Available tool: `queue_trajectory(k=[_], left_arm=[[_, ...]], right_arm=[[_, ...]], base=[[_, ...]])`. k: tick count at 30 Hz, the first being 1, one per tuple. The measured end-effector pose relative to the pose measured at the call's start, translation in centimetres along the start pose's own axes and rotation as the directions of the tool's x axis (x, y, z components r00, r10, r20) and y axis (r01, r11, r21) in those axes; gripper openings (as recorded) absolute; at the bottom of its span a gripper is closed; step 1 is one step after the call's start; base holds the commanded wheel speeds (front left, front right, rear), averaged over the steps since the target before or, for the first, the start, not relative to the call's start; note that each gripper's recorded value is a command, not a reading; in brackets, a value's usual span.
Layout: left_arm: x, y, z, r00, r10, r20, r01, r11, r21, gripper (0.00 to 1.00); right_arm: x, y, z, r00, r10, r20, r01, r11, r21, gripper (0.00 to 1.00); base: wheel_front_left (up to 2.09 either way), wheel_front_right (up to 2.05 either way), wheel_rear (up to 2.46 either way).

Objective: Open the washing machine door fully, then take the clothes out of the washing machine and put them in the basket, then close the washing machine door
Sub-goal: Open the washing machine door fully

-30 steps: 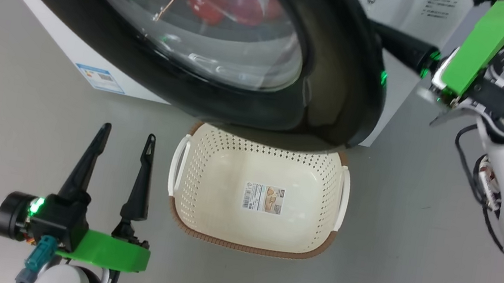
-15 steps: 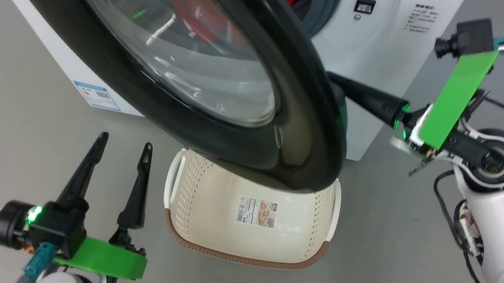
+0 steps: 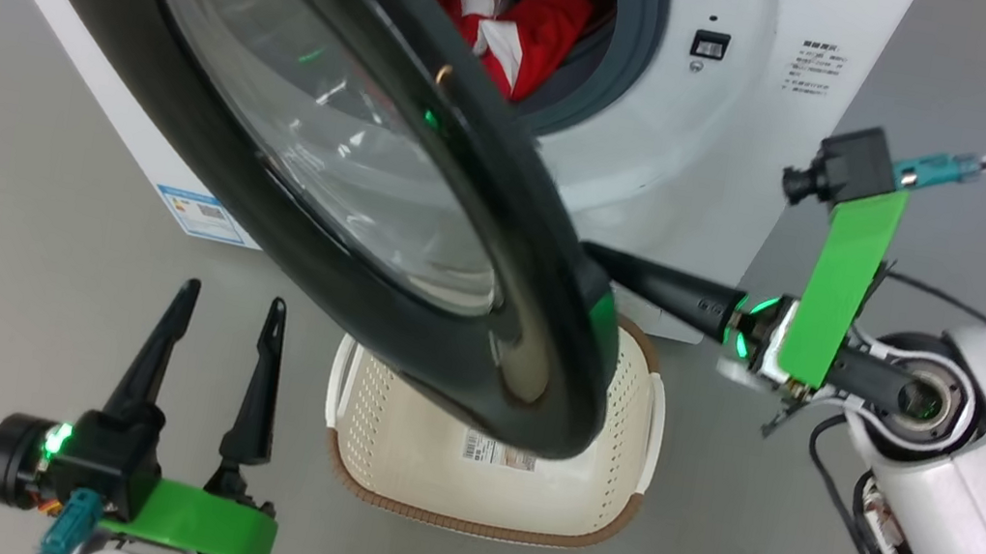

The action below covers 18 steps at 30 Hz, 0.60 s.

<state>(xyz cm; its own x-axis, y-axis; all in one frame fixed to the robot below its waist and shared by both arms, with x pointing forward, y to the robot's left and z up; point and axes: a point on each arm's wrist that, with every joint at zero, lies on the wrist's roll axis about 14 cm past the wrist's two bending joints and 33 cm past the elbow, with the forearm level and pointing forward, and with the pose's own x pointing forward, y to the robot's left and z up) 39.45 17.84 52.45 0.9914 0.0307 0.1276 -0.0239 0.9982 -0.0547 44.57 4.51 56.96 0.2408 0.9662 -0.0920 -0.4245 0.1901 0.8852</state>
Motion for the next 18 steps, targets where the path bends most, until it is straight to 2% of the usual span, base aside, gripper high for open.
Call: queue_trajectory(k=[6, 18], left_arm=[[-0.7, 0.4, 0.1, 1.0, 0.008, -0.007, -0.008, 1.0, 0.0, 1.0], [-1.8, 0.9, 0.6, 1.0, 0.03, -0.003, -0.03, 1.0, 0.001, 1.0]], right_arm=[[0.7, 1.3, -2.4, 0.998, 0.036, -0.054, -0.036, 0.999, -0.003, 0.0], [3.0, 3.7, -6.8, 0.979, 0.133, -0.152, -0.126, 0.99, 0.059, 0.0]], base=[[0.0, 0.0, 0.0], [0.0, 0.0, 0.0]])
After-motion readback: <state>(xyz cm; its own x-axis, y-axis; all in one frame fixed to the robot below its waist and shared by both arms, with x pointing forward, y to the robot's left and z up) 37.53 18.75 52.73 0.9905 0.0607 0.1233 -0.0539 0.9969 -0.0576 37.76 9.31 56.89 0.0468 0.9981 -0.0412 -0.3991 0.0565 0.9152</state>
